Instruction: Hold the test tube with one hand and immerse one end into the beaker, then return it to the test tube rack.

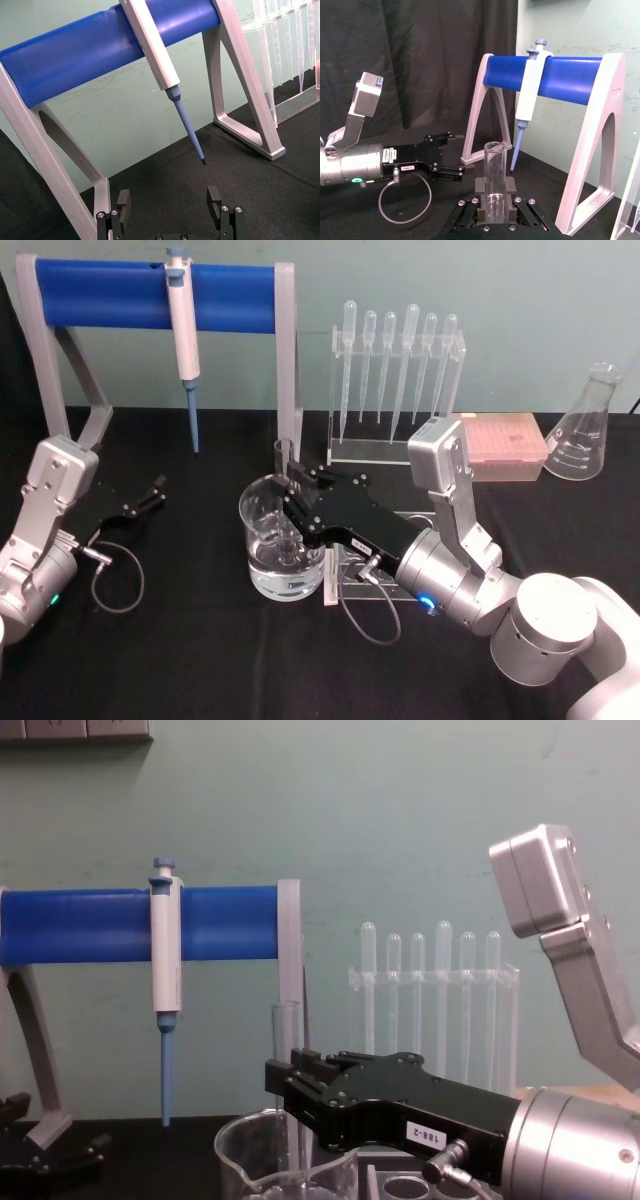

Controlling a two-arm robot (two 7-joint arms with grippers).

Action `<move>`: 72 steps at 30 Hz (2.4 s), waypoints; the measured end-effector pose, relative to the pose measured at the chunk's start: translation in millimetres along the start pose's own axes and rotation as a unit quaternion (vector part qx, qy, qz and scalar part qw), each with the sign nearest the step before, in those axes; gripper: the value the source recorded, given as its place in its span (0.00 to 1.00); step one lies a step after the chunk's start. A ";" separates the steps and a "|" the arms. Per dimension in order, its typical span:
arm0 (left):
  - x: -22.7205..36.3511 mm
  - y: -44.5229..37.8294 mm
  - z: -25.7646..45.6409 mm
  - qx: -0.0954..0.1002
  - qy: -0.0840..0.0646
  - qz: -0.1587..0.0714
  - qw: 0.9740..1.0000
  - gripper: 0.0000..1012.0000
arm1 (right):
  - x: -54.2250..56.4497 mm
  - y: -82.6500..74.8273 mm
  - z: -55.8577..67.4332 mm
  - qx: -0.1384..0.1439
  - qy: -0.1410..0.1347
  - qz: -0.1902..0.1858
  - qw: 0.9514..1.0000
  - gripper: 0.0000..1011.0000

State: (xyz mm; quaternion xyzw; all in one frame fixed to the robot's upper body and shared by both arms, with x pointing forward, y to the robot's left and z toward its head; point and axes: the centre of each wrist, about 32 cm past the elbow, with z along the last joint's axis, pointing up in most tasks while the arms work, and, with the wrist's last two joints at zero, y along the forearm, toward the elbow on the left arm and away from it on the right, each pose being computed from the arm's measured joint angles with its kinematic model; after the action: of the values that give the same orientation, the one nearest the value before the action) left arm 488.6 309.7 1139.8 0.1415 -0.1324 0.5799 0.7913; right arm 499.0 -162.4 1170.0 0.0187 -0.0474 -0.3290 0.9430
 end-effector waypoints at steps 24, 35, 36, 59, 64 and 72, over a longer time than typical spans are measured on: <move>0.0 0.0 0.0 0.000 0.000 0.000 1.000 0.99 | 0.0 0.0 0.0 0.000 0.000 0.000 1.000 0.22; 0.0 0.0 0.0 0.000 0.000 0.000 1.000 0.99 | 0.0 0.0 0.0 0.000 0.000 0.000 1.000 0.22; 0.0 0.0 0.0 0.000 0.000 0.000 1.000 0.99 | 0.0 0.0 0.0 0.000 0.000 0.000 1.000 0.22; 0.0 0.0 0.0 0.000 0.000 0.000 1.000 0.99 | 0.0 0.0 0.0 0.000 0.000 0.000 1.000 0.22; 0.0 0.0 0.0 0.000 0.000 0.000 1.000 0.99 | 0.0 0.0 0.0 0.000 0.000 0.000 1.000 0.22; 0.0 0.0 0.0 0.000 0.000 0.000 1.000 0.99 | 0.0 0.0 0.0 0.000 0.000 0.000 1.000 0.22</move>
State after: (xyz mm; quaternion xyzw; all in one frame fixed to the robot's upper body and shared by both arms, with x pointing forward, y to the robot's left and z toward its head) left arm 488.6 309.7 1139.8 0.1415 -0.1325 0.5799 0.7913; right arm 499.0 -162.4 1170.0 0.0187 -0.0473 -0.3290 0.9430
